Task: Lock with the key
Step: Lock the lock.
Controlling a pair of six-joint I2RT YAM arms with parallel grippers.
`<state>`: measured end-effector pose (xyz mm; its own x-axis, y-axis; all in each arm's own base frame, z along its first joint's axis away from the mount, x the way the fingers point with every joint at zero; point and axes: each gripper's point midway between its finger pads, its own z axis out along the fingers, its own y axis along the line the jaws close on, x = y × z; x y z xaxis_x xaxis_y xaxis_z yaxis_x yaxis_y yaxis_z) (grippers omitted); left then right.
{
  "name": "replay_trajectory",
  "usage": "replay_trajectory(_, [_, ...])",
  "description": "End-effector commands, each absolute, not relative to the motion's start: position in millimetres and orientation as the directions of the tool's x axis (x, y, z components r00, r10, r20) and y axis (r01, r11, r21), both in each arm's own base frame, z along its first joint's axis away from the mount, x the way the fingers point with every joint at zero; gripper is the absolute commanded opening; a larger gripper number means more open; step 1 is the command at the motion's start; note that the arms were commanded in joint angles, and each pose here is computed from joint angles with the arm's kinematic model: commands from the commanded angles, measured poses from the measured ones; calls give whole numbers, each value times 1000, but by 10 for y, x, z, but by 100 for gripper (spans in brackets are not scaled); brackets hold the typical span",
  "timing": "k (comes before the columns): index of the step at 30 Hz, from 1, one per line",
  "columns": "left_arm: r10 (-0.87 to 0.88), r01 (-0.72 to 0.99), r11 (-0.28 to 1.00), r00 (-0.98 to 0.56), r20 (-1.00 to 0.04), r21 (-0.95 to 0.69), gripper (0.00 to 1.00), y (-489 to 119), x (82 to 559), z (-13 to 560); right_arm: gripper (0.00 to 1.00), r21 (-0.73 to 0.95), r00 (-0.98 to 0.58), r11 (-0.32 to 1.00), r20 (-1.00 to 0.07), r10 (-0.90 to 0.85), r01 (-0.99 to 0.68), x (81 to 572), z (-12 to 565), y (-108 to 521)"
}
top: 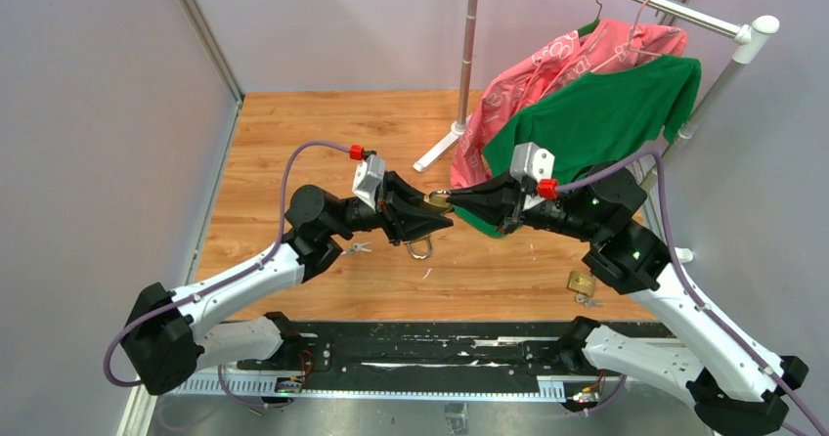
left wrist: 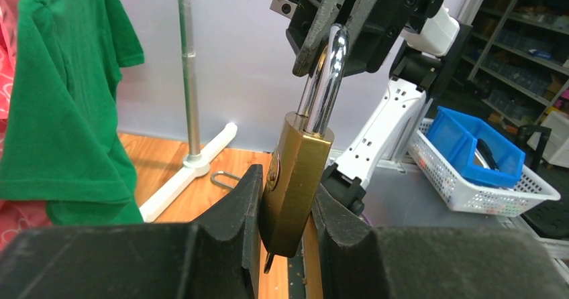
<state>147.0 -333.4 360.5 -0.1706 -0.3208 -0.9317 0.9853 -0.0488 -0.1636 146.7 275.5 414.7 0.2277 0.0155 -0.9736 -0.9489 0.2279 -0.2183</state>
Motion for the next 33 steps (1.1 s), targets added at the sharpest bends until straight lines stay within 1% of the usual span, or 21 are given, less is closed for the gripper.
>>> replay_trajectory(1, [-574,998,-46,12,-819,48,0,-3086,1264,4602,0,-3,-41,164,-963,-266,-986,1397,2964,2763])
replay_trajectory(7, [-592,997,-48,17,-806,56,0,-3084,1268,4696,0,55,-103,176,-955,-278,-983,1416,2675,2812])
replay_trajectory(10, [-605,997,-53,15,-796,60,0,-3071,1254,4757,0,94,-136,162,-951,-276,-982,1394,2543,2865])
replay_trajectory(13, [-613,997,-44,28,-790,69,0,-3055,1259,4804,0,95,-153,183,-930,-334,-979,1395,2367,2808])
replay_trajectory(20, [-637,996,-28,46,-769,83,0,-2994,1276,4919,0,116,-190,206,-902,-387,-972,1352,2122,2713])
replay_trajectory(30, [-679,994,-18,69,-730,111,0,-2920,1244,5078,0,176,-233,178,-896,-378,-968,1266,1888,2811])
replay_trajectory(33, [-694,994,-25,63,-718,111,0,-2892,1220,5126,0,213,-249,141,-903,-349,-967,1216,1896,2901])
